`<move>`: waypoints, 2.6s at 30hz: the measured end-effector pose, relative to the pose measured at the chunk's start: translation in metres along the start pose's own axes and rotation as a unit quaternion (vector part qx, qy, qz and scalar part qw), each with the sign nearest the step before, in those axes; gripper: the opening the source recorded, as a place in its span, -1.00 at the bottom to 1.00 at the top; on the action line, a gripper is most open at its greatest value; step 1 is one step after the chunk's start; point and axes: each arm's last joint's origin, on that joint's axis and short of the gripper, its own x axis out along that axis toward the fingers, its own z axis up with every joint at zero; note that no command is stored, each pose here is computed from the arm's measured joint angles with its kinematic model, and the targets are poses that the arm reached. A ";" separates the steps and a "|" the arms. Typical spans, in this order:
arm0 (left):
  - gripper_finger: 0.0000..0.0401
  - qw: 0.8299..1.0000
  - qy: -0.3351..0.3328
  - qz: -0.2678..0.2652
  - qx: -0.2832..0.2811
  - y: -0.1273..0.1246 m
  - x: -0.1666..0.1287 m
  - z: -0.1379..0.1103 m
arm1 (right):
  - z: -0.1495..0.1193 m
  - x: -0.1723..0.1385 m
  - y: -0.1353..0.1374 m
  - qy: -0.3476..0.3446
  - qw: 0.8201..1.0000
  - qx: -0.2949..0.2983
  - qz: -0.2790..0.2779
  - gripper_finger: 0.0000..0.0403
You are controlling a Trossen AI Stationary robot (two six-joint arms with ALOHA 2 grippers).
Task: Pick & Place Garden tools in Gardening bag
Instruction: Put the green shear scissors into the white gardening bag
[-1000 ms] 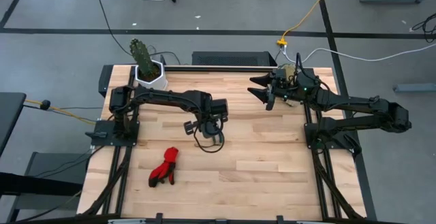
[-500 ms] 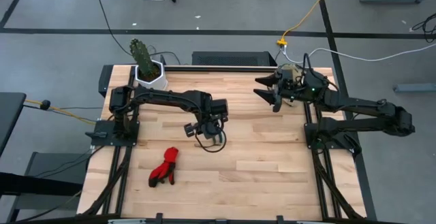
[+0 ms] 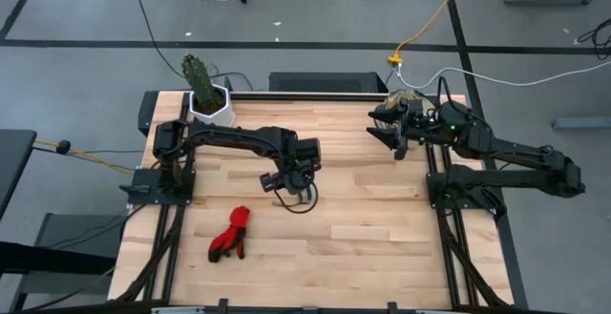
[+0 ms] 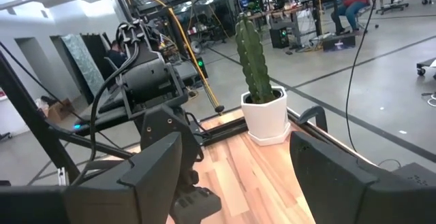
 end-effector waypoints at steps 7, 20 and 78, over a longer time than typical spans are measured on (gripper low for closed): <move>0.18 1.000 -0.005 0.006 0.002 0.000 0.004 -0.001 | 0.000 0.000 0.000 0.001 1.000 -0.001 0.000 0.37; 0.18 0.999 0.039 0.034 0.018 -0.016 0.038 -0.005 | 0.000 0.000 0.001 0.003 1.000 -0.014 0.012 0.37; -0.31 0.998 0.064 -0.015 0.009 -0.018 0.081 -0.017 | -0.003 0.000 -0.001 0.018 1.000 -0.009 0.004 0.37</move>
